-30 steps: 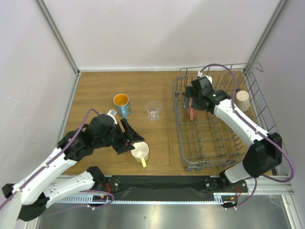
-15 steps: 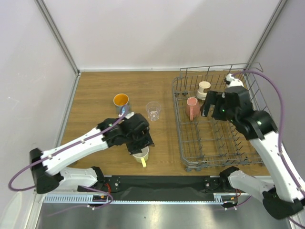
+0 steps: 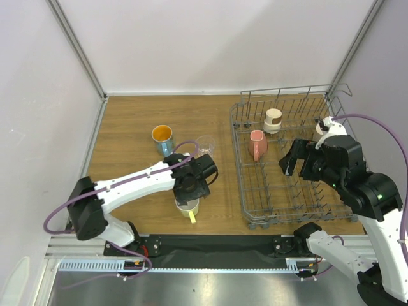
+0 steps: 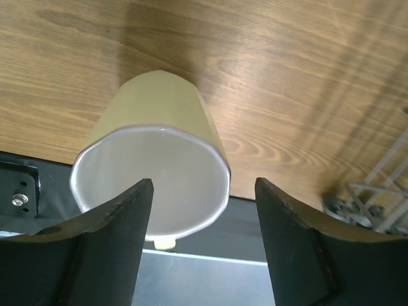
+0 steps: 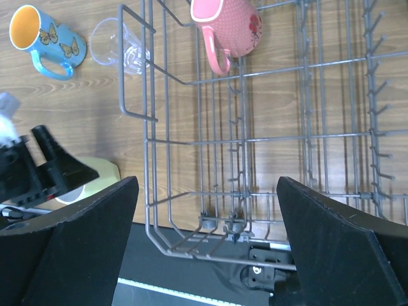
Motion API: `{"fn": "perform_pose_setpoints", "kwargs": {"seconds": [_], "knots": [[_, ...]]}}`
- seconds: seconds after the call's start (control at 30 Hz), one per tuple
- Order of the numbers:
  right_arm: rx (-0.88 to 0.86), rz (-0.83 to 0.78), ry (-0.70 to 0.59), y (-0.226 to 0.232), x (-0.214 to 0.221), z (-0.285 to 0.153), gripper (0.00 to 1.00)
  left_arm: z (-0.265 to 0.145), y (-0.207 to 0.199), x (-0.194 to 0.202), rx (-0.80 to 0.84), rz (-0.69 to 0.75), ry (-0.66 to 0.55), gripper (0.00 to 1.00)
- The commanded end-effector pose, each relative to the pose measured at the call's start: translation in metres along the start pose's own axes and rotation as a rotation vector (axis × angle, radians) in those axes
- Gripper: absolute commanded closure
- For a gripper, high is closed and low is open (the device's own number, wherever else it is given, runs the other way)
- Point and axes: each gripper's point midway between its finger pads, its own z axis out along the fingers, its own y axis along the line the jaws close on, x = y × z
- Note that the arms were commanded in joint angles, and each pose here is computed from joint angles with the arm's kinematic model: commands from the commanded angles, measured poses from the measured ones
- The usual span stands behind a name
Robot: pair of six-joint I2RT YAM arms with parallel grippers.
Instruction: Load the cups into the dish rack
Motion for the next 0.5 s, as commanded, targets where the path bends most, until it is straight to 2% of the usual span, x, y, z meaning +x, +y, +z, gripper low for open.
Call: {"fn": "perform_pose_setpoints", "kwargs": {"seconds": [0.0,0.07,0.17,0.23,0.27,0.33,0.37,0.43,0.47], "knots": [[0.007,-0.003,-0.015,-0.004,-0.003,-0.015,0.03,0.011,-0.009,-0.003,-0.016,-0.002,-0.009,0.31],[0.006,-0.006,-0.02,-0.005,-0.002,-0.018,0.03,0.017,-0.008,-0.003,-0.033,0.001,-0.004,0.33],[0.008,-0.009,-0.016,-0.006,0.0,-0.018,0.03,0.022,-0.009,-0.006,-0.043,0.008,-0.016,0.44],[0.007,-0.011,-0.011,-0.005,0.0,-0.016,0.02,0.021,-0.01,-0.008,-0.036,0.015,-0.018,0.58],[-0.001,-0.012,-0.013,-0.004,-0.001,-0.016,0.02,0.019,-0.011,-0.011,-0.031,0.012,-0.021,0.68],[-0.022,-0.013,0.005,0.002,0.0,-0.012,0.02,0.014,-0.011,-0.015,-0.02,0.015,-0.034,0.78],[-0.035,-0.012,0.011,0.005,0.001,-0.01,0.02,0.01,-0.013,-0.018,-0.009,0.014,-0.039,0.87],[-0.07,-0.011,0.024,0.014,0.0,-0.005,0.02,0.0,-0.014,-0.021,0.016,0.02,-0.037,0.98],[-0.08,-0.009,0.033,0.016,0.001,-0.003,0.02,-0.007,-0.017,-0.025,0.035,0.013,-0.038,1.0]]}}
